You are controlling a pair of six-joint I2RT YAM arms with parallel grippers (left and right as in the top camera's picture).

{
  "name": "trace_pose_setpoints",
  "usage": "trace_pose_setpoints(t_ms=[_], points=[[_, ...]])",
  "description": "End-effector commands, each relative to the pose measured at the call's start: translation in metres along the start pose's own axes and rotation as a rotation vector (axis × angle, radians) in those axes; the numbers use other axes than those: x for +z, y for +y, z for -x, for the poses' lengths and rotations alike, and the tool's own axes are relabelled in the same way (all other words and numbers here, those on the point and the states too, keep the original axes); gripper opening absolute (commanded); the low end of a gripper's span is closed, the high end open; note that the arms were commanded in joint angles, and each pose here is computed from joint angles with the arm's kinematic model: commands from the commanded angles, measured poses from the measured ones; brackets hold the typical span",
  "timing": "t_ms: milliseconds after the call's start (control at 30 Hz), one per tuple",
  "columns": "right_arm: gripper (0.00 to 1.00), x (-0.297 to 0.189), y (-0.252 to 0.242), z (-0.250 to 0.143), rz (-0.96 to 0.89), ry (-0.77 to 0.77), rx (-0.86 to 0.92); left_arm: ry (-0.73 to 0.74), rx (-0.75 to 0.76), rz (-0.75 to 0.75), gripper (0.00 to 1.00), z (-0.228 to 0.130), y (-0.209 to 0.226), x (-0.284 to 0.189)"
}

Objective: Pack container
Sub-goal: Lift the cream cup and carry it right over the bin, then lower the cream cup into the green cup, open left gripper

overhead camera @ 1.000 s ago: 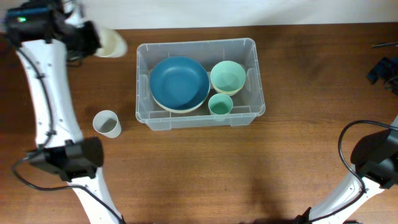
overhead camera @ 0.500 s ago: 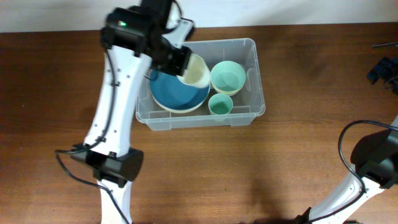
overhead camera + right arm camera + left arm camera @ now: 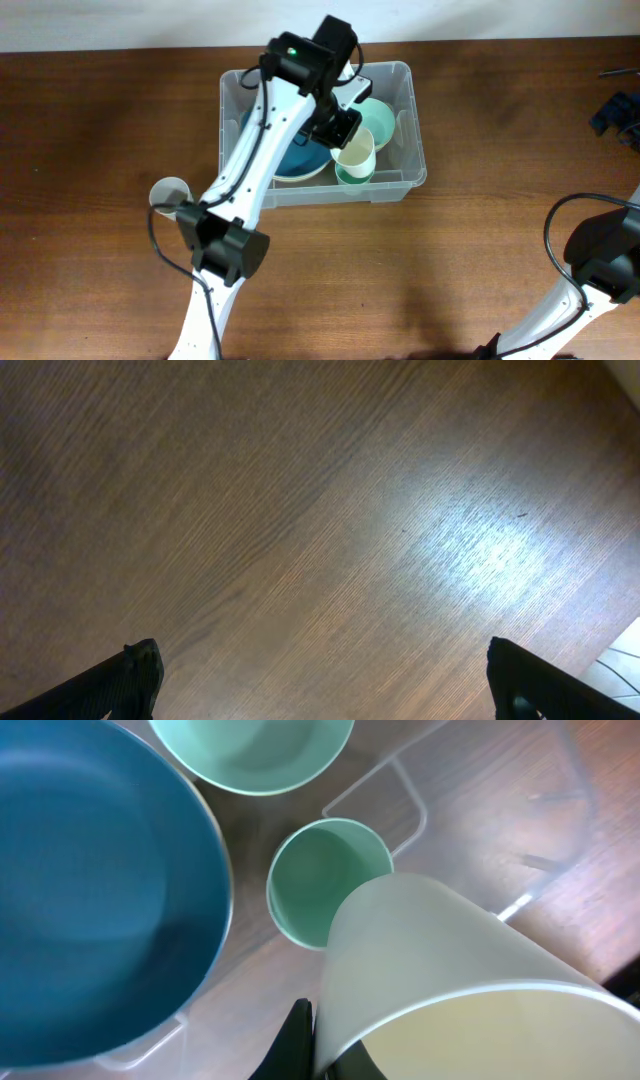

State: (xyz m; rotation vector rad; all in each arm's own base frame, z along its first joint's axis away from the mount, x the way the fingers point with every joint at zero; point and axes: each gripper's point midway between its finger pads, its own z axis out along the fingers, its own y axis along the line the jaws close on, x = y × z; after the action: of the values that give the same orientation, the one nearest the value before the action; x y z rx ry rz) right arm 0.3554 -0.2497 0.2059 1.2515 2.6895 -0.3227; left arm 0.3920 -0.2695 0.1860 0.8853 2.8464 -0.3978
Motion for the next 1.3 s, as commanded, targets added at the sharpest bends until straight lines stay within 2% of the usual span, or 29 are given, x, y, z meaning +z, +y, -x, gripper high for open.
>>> trace_pose_setpoints(t_ms=[0,167,600,1033,1067,1267], points=[[0.99,-0.002,-0.001,0.001,-0.013,-0.009,0.009,0.027,0.008,0.010,0.01,0.002,0.007,0.018],[0.99,-0.002,-0.001,0.001,-0.013,-0.009,0.009,0.046,0.003,0.010,0.01,0.004,0.012,0.036],[0.99,-0.002,-0.001,0.001,-0.013,-0.009,0.009,0.051,0.003,0.092,0.02,0.005,0.028,0.039],[0.99,-0.002,-0.001,0.001,-0.013,-0.009,0.009,0.096,0.005,0.086,0.02,0.001,0.025,0.058],[0.99,-0.002,-0.001,0.001,-0.013,-0.009,0.009,0.096,0.006,0.086,0.04,0.001,0.025,0.058],[0.99,-0.002,-0.001,0.001,-0.013,-0.009,0.009,0.092,0.006,0.086,0.31,0.002,0.025,0.058]])
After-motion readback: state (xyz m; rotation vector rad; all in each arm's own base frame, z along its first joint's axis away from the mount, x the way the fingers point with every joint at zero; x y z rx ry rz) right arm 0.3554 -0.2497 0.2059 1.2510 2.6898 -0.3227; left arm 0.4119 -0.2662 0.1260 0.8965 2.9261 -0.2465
